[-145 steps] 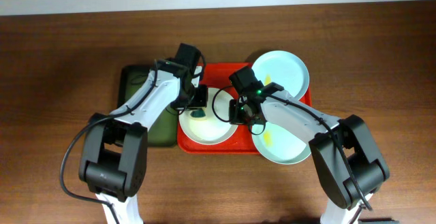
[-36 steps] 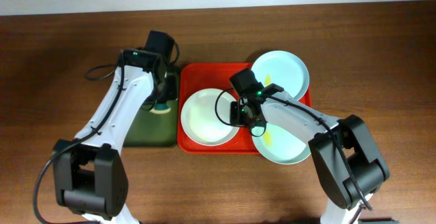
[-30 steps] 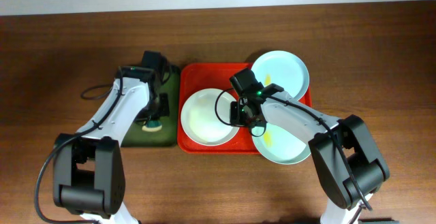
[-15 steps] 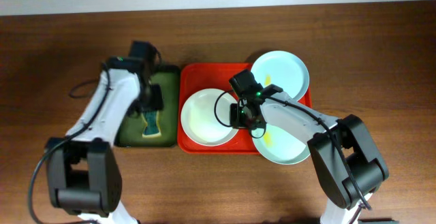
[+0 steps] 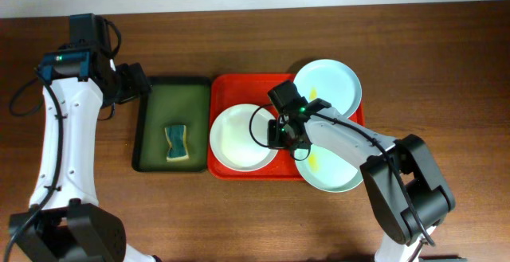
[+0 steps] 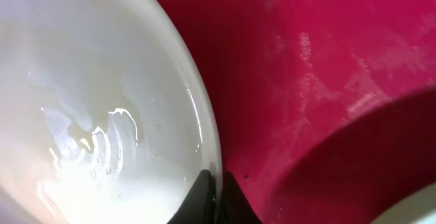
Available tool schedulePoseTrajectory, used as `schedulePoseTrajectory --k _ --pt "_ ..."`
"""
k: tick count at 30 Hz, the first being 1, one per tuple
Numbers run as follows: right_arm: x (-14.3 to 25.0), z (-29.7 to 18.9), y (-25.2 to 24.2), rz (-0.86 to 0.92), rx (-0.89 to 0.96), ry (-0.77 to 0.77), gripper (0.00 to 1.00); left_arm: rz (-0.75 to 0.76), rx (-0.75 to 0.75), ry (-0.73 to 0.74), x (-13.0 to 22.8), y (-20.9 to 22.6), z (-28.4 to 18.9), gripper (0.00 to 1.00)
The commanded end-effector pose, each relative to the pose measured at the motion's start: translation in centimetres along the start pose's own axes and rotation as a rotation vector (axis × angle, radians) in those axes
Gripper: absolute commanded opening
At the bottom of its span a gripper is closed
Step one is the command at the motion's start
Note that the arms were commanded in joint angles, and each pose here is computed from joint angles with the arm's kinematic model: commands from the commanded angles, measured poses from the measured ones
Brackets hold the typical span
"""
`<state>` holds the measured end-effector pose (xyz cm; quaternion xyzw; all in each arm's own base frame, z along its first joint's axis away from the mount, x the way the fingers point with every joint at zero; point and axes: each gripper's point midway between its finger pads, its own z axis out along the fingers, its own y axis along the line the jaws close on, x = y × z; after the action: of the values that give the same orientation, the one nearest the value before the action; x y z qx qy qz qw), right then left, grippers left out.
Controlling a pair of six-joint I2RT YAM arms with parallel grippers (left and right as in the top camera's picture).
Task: Clean dirty plates on tray and stack at the side
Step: 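Lift the white plate with the right gripper and carry it right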
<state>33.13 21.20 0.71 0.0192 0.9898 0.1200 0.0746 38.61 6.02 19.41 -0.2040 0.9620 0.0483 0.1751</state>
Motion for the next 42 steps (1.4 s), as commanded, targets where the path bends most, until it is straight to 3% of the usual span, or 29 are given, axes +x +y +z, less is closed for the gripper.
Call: schedulePoseTrajectory --k 1,5,9,14,26,31,35,39,42 --pt "0.5 -0.1 -0.5 -0.053 0.019 0.032 0.04 -0.003 0.006 -0.004 -0.2 0.0 -0.2 0.99" --pt "-1.1 -5.0 -1.2 0.008 0.039 0.056 0.04 -0.003 0.006 -0.004 -0.2 0.0 -0.2 0.99" --pt "-1.2 -8.9 0.8 -0.038 -0.022 0.104 0.04 -0.003 0.006 -0.004 -0.2 0.0 -0.2 0.99" --pt "-3.9 -12.1 3.9 0.012 -0.097 0.019 0.04 -0.003 0.006 -0.004 -0.2 0.0 -0.2 0.99" --pt "-11.0 -9.2 14.6 -0.112 -0.082 -0.523 0.04 -0.003 0.006 -0.004 -0.2 0.0 -0.2 1.0" --pt "-13.0 -7.5 15.6 -0.102 0.009 -0.697 0.04 -0.003 0.006 -0.004 -0.2 0.0 -0.2 0.99" --pt "-14.4 -7.9 16.5 -0.242 0.045 -0.78 0.04 -0.003 0.006 -0.004 -0.2 0.0 -0.2 0.99" --pt "-16.6 -11.1 18.6 -0.495 0.121 -0.938 0.04 -0.003 0.006 -0.004 -0.2 0.0 -0.2 0.99" --pt "-16.9 -14.2 20.5 -0.576 0.208 -1.035 0.04 -0.003 0.006 -0.004 -0.2 0.0 -0.2 0.99"
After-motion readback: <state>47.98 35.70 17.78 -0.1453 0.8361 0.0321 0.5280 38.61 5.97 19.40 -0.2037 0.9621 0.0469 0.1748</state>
